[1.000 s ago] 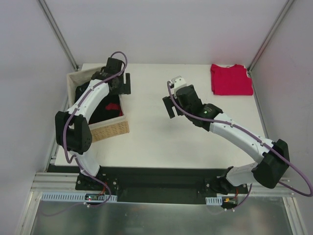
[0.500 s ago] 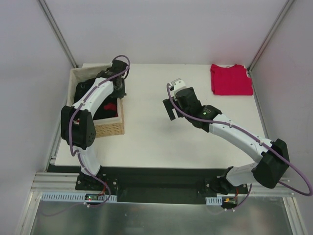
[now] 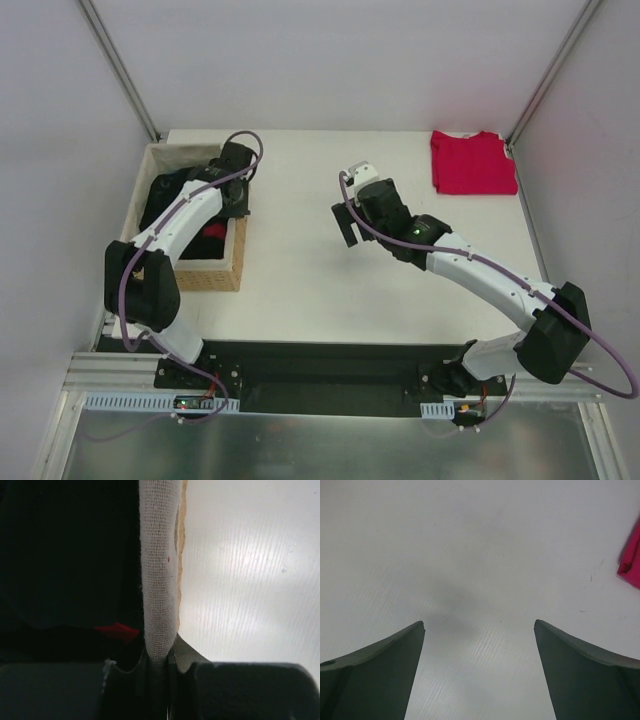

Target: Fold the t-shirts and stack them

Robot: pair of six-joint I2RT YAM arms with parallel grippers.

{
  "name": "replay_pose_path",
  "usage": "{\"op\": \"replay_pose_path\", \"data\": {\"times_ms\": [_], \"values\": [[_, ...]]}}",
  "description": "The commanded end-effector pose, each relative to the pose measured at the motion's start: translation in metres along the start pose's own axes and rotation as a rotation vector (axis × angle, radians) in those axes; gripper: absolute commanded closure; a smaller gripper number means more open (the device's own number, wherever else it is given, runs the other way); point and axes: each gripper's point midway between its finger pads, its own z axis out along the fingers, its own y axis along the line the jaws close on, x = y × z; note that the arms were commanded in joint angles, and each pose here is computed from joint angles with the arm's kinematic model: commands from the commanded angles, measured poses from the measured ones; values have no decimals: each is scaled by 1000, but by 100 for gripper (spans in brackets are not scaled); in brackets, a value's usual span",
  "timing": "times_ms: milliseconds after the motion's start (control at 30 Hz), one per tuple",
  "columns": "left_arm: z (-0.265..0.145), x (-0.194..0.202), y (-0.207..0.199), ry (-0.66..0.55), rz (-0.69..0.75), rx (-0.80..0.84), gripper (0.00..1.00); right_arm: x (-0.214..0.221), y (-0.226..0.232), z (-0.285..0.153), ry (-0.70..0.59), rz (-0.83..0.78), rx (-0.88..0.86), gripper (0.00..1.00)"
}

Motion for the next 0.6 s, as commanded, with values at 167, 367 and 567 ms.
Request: {"op": "replay_pose_path", "data": {"times_ms": [167, 367, 567], "values": [[-32, 35, 67, -17, -61, -217, 100, -23, 10, -3, -59, 8, -27, 4], [-35, 54, 84, -8, -73, -250, 100, -21, 12, -2, -52, -3, -27, 4], [-31, 76, 92, 35, -65, -240, 100, -22, 15, 0, -50, -5, -30, 4]]}}
